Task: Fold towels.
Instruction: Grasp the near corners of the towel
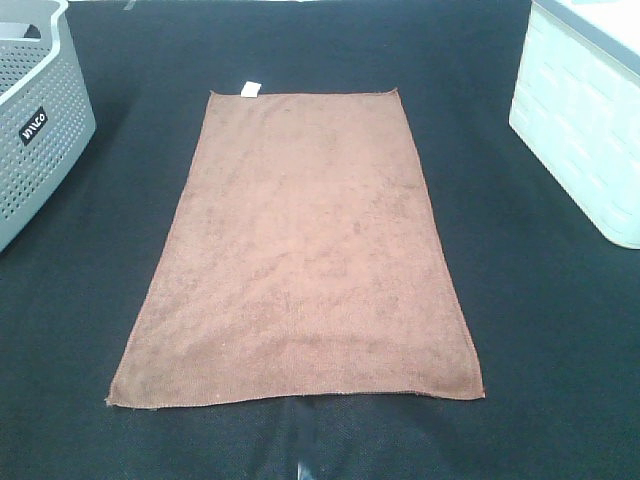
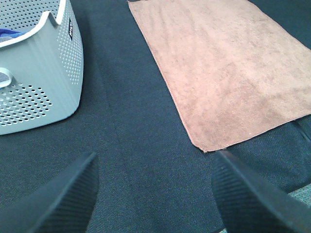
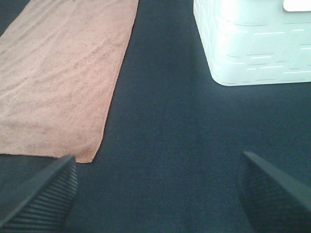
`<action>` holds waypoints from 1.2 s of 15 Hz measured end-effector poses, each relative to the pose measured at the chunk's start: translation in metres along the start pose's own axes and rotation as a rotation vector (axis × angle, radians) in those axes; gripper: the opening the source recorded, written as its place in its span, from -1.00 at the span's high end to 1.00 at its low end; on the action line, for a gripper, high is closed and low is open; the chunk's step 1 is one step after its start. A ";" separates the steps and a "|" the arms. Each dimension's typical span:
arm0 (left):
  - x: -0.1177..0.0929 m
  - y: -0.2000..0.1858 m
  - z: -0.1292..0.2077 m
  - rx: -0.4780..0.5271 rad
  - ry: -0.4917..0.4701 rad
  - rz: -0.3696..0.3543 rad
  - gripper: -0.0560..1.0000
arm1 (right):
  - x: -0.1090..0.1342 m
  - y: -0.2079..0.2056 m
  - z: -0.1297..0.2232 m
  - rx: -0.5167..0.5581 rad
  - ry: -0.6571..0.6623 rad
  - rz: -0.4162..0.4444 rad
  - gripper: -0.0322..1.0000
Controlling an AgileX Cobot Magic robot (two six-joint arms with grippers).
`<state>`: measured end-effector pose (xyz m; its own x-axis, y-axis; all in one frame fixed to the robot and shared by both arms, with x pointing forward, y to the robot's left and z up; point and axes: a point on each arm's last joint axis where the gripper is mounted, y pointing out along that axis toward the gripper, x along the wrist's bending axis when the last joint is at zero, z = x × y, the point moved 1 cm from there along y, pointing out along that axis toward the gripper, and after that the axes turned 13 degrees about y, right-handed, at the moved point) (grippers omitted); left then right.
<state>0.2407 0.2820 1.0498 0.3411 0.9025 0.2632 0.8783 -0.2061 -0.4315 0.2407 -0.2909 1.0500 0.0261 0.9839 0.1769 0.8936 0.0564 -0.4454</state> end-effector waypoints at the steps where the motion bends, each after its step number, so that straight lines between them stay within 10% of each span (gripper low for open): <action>1: 0.000 0.000 0.000 0.000 0.000 0.000 -0.32 | 0.000 0.000 0.000 0.000 0.000 0.000 -0.68; 18: 0.000 0.000 0.000 0.000 0.000 0.000 -0.32 | 0.000 0.000 0.000 0.000 0.000 0.000 -0.68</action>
<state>0.2407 0.2820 1.0498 0.3411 0.9025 0.2632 0.8783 -0.2061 -0.4315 0.2407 -0.2909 1.0500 0.0261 0.9839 0.1769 0.8936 0.0564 -0.4454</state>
